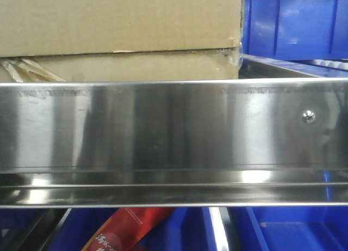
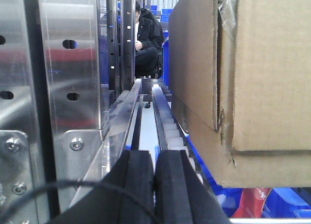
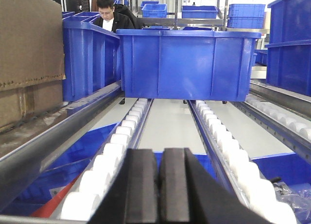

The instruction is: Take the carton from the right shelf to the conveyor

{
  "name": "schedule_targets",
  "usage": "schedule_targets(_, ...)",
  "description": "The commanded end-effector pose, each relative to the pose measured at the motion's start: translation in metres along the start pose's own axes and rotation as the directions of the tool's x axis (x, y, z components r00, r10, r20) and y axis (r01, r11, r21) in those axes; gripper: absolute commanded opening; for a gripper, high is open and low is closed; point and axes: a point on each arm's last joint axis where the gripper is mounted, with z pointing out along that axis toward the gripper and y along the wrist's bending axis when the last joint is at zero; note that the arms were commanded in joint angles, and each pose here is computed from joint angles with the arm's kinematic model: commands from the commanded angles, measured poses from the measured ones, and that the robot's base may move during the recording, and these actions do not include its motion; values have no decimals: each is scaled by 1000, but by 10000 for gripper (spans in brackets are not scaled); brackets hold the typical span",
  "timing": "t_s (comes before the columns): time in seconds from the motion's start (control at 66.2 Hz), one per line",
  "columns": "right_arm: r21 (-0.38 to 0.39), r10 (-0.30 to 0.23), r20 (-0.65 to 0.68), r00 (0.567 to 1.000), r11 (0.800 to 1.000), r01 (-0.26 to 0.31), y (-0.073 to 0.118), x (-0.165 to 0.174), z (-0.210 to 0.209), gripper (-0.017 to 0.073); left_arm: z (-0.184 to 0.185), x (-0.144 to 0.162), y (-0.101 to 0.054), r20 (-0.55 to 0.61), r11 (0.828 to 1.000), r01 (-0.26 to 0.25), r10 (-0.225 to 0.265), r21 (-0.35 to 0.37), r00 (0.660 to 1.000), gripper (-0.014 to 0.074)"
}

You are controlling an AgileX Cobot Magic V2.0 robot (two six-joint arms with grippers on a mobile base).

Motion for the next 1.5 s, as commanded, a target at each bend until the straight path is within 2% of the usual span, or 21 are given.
schedule_targets(0.0,5,-8,26,1000,1000,7,0,-2,0,-57,0,-3,0,23,1000,4,-4,4,1000,-6)
schedule_targets(0.287,5,-8,26,1000,1000,7,0,-2,0,-57,0,-3,0,23,1000,4,-4,4,1000,-6)
schedule_targets(0.589,5,-8,29,1000,1000,7,0,-3,0,-57,-1,-7,0,71,1000,4,-4,3,997,-6)
schedule_targets(1.028,18,1,169,986,1000,-5,-2,-16,-2,-57,-2,-17,0,175,1000,4,-4,0,985,-6)
schedule_targets(1.133,6,2,162,987,1000,-3,0,-39,-6,-57,-6,-42,0,179,1000,2,-3,3,984,-6)
schedule_targets(1.179,-3,2,141,990,1000,-2,1,-53,-9,-57,-10,-57,0,159,1000,-17,16,2,987,-1)
schedule_targets(1.284,-19,0,128,992,1000,2,3,-83,-19,-50,-17,-90,0,115,999,-32,32,1,993,70)
schedule_targets(1.345,-23,-1,122,992,1000,4,4,-99,-21,-8,-18,-108,0,84,999,-43,43,-2,996,135)
schedule_targets(1.436,-26,-1,133,991,1000,5,5,-123,-21,150,-14,-135,0,27,998,-60,60,-2,998,249)
schedule_targets(1.481,-26,-1,138,990,1000,5,5,-134,-19,258,-10,-145,0,8,998,-60,60,-1,998,291)
